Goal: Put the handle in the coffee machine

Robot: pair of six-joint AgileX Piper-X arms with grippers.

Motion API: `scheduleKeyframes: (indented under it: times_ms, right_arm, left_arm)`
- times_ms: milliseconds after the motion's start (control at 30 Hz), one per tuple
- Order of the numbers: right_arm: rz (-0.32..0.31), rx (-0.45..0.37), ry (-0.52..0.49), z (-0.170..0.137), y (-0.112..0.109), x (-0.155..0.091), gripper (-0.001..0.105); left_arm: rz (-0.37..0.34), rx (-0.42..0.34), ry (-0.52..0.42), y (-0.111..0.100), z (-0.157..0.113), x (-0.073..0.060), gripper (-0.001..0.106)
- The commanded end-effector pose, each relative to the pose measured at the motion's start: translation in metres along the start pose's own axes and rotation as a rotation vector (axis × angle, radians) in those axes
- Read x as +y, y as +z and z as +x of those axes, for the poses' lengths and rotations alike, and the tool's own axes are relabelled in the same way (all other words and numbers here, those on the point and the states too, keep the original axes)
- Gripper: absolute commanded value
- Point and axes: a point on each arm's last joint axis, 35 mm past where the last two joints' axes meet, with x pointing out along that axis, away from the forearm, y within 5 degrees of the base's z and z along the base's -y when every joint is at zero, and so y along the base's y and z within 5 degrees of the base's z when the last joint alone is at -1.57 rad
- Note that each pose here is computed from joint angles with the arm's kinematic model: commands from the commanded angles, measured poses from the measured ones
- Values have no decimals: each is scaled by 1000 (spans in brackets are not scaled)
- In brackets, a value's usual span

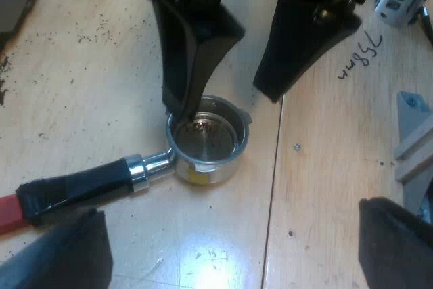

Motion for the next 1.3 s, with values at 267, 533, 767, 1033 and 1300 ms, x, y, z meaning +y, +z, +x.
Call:
scheduleKeyframes:
  times_ms: [267, 533, 767, 1033, 1300]
  right_arm:
    - [21, 14, -49, 16, -2, -1, 77]
    - [36, 15, -38, 29, 0, 3, 77]
    - [22, -10, -72, 33, 12, 2, 77]
    - [20, 48, -97, 49, 9, 1, 77]
    - [20, 50, -89, 58, 8, 2, 77]
  left_arm:
    - [4, -8, 2, 3, -2, -1, 77]
    - [2, -8, 2, 3, -2, -1, 77]
    - [2, -8, 2, 3, -2, -1, 77]
    - [2, -8, 2, 3, -2, -1, 77]
    - [2, -8, 2, 3, -2, -1, 77]
